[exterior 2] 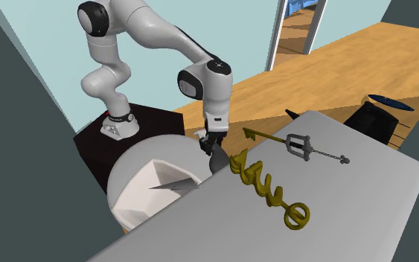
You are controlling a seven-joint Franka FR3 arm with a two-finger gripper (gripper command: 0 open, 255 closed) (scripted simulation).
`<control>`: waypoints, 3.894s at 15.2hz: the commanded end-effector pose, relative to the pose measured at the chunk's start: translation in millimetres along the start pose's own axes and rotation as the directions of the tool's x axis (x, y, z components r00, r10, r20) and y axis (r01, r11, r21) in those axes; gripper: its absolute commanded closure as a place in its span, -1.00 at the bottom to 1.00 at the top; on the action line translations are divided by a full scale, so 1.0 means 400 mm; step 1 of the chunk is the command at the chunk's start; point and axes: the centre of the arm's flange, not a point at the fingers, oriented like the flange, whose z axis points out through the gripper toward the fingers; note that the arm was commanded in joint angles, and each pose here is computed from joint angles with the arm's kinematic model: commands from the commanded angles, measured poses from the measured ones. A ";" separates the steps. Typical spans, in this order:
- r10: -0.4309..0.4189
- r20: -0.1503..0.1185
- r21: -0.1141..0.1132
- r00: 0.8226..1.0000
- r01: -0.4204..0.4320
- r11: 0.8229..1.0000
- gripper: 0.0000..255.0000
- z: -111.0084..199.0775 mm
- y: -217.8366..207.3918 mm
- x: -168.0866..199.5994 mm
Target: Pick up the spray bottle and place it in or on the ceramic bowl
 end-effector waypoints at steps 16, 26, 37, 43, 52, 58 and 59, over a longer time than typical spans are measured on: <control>0.000 0.000 0.000 1.000 0.000 1.000 1.00 -0.173 0.130 -0.029; 0.000 0.000 0.000 1.000 0.000 1.000 1.00 -0.172 0.455 -0.086; 0.000 0.000 0.000 1.000 0.000 1.000 1.00 -0.092 0.608 -0.111; 0.000 0.000 0.000 1.000 0.000 1.000 1.00 -0.013 0.607 -0.109; 0.000 0.000 0.000 1.000 0.000 1.000 1.00 0.009 0.607 -0.108; 0.000 0.000 0.000 1.000 0.000 1.000 -1.00 0.009 0.607 -0.108; 0.000 0.000 0.000 1.000 0.000 1.000 -1.00 -0.024 0.607 -0.108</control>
